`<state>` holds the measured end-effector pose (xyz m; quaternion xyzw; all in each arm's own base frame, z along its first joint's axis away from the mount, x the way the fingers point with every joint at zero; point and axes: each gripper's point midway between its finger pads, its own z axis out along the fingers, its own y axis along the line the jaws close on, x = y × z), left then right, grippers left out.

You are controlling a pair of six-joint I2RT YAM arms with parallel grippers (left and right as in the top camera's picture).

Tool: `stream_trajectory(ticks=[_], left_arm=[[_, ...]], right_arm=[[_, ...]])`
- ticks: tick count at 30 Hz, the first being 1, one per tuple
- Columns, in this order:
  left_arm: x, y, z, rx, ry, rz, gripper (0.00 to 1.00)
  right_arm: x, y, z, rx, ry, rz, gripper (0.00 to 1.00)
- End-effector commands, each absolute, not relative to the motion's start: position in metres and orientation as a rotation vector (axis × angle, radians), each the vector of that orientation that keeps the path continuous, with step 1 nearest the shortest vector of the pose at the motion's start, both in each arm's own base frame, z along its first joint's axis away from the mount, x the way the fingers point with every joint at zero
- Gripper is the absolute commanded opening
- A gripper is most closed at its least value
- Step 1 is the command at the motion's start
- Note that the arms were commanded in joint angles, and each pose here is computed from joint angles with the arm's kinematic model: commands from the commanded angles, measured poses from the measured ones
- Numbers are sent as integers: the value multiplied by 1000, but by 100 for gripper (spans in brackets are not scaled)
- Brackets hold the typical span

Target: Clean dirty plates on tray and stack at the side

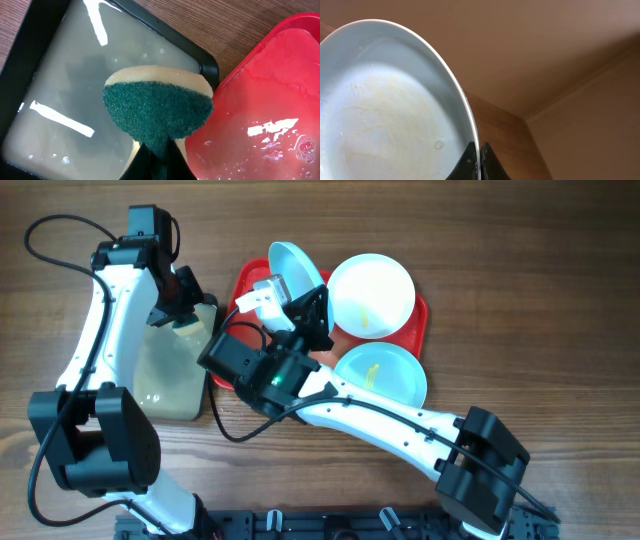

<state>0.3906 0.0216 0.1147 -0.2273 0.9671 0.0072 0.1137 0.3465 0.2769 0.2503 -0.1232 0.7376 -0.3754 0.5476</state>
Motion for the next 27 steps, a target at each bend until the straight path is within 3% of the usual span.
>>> stream_trajectory(ticks=[1,4,8,11,15,16,17,18,19,22,25,27], left_arm=[[388,25,107,-698,2846,44,4],[388,25,107,-698,2846,44,4],[388,25,107,-698,2846,44,4],[388,25,107,-698,2846,44,4],[388,25,107,-698,2846,44,4],[388,25,107,-698,2846,44,4],[388,25,107,-698,2846,44,4],[388,25,107,-698,2846,44,4],[388,25,107,-698,2846,44,4],[388,25,107,-698,2846,44,4],[388,25,107,-698,2847,44,4],[388,25,107,-698,2847,44,4]], right_arm=[[346,288,241,-344,1835,-770,4],[347,310,178,-525,2169,-442,4],[362,313,127,-495,2572,182,4],[373,301,113,-447,2660,403,4],[374,285,78,-475,2753,445,8],[373,285,72,-475,2769,440,11],[370,285,62,-476,2795,439,20],[369,284,56,-478,2809,430,38],[369,282,56,-473,2814,427,44],[381,262,79,-349,2823,440,46],[391,185,129,-106,2842,436,47],[386,128,135,43,2899,384,47]])
